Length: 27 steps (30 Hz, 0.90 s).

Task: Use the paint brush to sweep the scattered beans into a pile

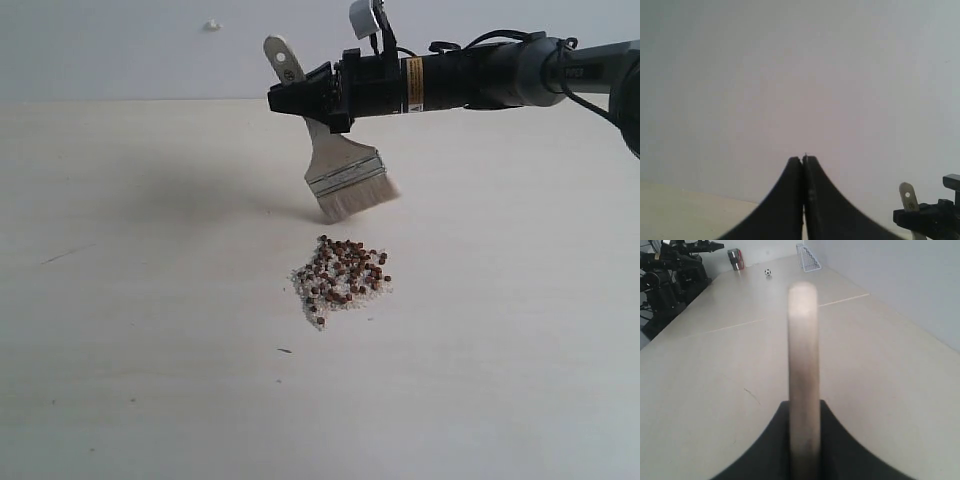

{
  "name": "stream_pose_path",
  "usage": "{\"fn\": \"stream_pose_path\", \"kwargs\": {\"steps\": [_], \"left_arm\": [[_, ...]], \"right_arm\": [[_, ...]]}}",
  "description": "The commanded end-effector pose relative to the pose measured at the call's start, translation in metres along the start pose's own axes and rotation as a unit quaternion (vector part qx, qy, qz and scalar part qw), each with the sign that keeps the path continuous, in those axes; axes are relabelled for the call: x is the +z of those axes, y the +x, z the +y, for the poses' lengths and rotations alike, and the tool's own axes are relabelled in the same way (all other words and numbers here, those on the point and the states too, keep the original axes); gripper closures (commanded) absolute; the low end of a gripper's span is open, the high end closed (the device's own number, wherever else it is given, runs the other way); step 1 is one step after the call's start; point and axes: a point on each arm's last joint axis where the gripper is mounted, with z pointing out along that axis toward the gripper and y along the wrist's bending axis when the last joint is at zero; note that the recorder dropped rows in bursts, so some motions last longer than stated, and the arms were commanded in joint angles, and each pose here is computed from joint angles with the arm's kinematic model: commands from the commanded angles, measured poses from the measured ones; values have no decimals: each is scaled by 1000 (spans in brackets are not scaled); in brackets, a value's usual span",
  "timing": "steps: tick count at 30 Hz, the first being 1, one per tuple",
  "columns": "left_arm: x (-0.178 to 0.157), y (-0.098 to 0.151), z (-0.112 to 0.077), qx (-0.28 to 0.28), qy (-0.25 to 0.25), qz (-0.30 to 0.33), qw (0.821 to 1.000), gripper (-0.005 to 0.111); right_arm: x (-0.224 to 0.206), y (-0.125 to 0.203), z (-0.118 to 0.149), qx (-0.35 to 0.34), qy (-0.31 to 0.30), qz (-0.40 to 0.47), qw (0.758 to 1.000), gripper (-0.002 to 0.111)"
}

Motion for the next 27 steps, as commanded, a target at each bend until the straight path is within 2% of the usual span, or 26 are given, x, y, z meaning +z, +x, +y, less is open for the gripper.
{"fn": "stream_pose_path", "kwargs": {"steps": [1,7,14,27], "left_arm": [[-1,2,1,4,-2,1,1000,107],[-1,2,1,4,-2,1,1000,107],[-1,2,1,4,-2,1,1000,107],[-1,2,1,4,-2,1,1000,107]], "right_arm": [[-5,-15,0,-16,9,-21,1000,108],[-5,-15,-2,-23,13,-30,999,108],[-2,0,-9,11,26,-58,998,108],[9,15,0,53,-9,7,999,108]]}}
